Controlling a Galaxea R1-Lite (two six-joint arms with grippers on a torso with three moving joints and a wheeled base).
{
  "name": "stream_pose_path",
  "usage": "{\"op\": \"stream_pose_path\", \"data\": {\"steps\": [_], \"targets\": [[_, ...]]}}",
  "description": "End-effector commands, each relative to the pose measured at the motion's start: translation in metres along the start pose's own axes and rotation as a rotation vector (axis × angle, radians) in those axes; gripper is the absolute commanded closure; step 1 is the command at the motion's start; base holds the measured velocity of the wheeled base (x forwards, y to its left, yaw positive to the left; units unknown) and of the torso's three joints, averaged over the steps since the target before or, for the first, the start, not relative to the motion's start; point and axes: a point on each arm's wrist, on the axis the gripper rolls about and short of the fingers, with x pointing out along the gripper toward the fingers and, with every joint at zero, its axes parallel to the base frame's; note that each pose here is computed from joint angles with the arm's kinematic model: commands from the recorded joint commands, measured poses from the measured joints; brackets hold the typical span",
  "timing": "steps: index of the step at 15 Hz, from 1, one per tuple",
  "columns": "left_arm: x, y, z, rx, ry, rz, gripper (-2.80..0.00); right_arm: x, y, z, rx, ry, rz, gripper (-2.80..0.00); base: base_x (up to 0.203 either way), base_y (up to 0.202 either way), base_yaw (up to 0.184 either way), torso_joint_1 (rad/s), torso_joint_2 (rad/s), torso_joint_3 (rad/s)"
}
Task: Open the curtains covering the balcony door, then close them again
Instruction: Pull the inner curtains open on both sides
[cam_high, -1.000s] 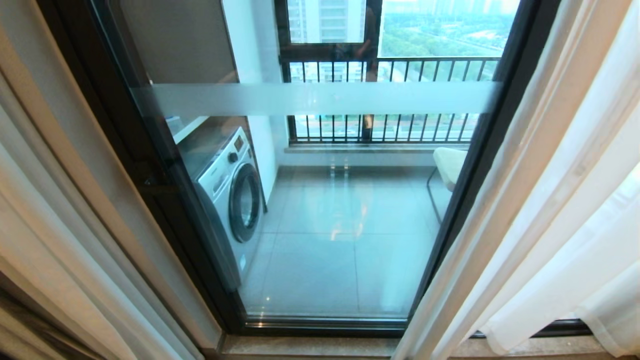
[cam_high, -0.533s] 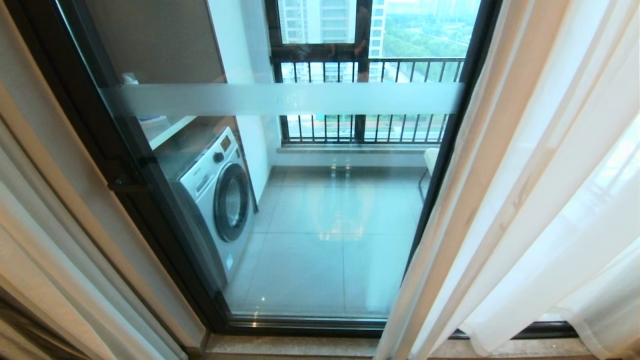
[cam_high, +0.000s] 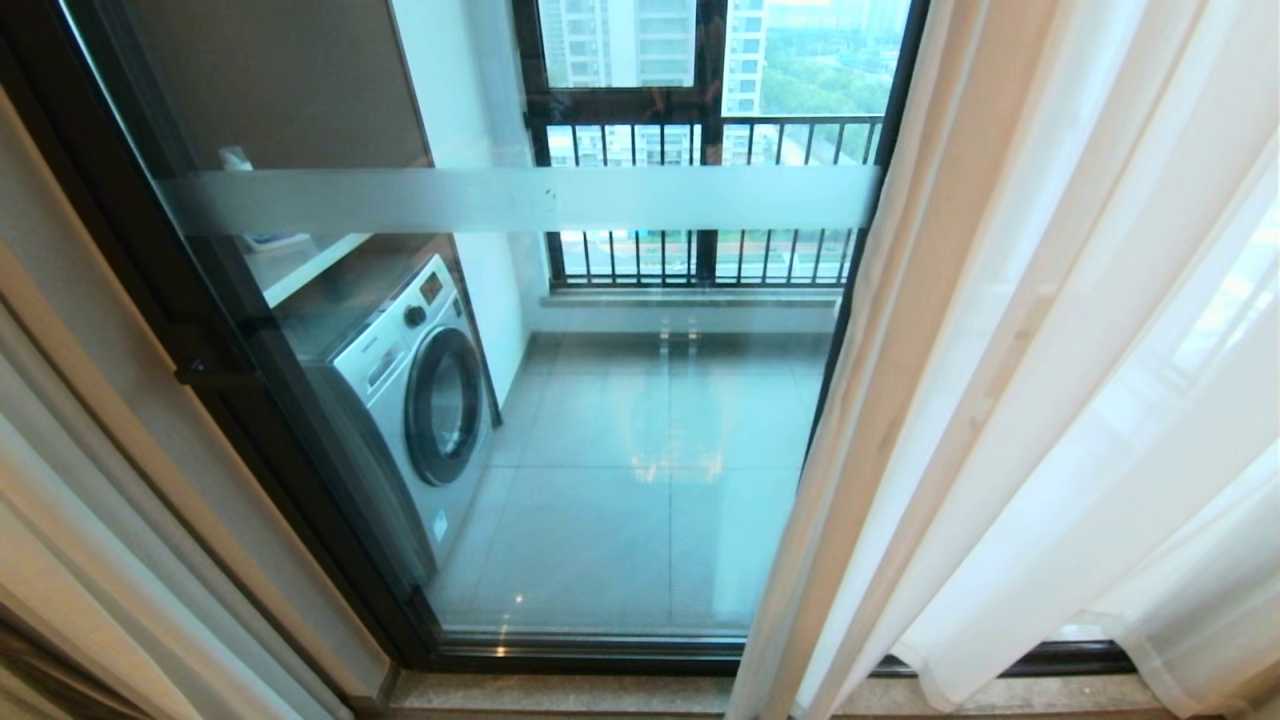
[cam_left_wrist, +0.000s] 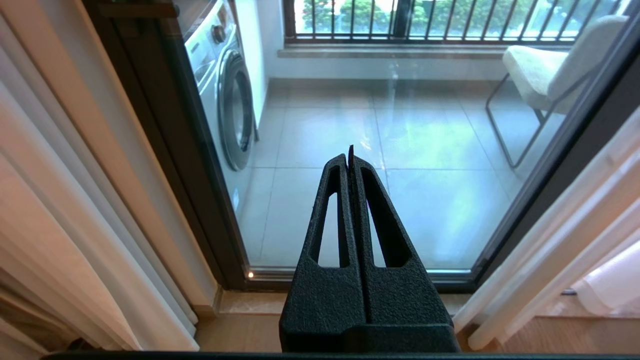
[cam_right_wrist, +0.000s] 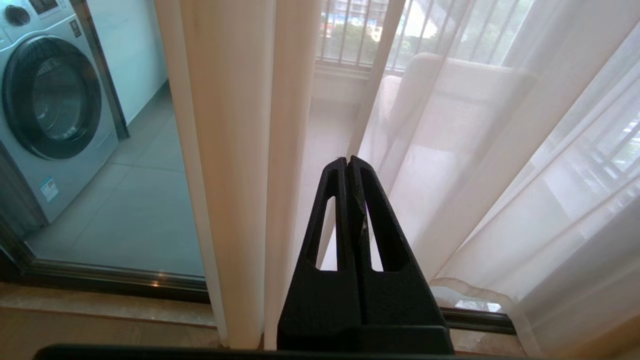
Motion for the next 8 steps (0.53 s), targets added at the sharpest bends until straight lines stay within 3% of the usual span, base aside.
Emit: {"op": "stream_pose_path", "data": {"steps": [1,8], "targets": [[0.0000,0.0000,-0.0001,-0.002,0.000,-0.001,0.00,0.0000,0.0000,0.0001,0.000,-0.002,0.000,0.00,0.000,0.000,0.000,0.000,0.00,0.000],[0.0000,0.0000,-0.0001,-0.005,0.000,-0.001,0.00,0.0000,0.0000,0.0001,-0.002,-0.002,0.000,0.00,0.000,0.000,0.000,0.000,0.00,0.000]]}}
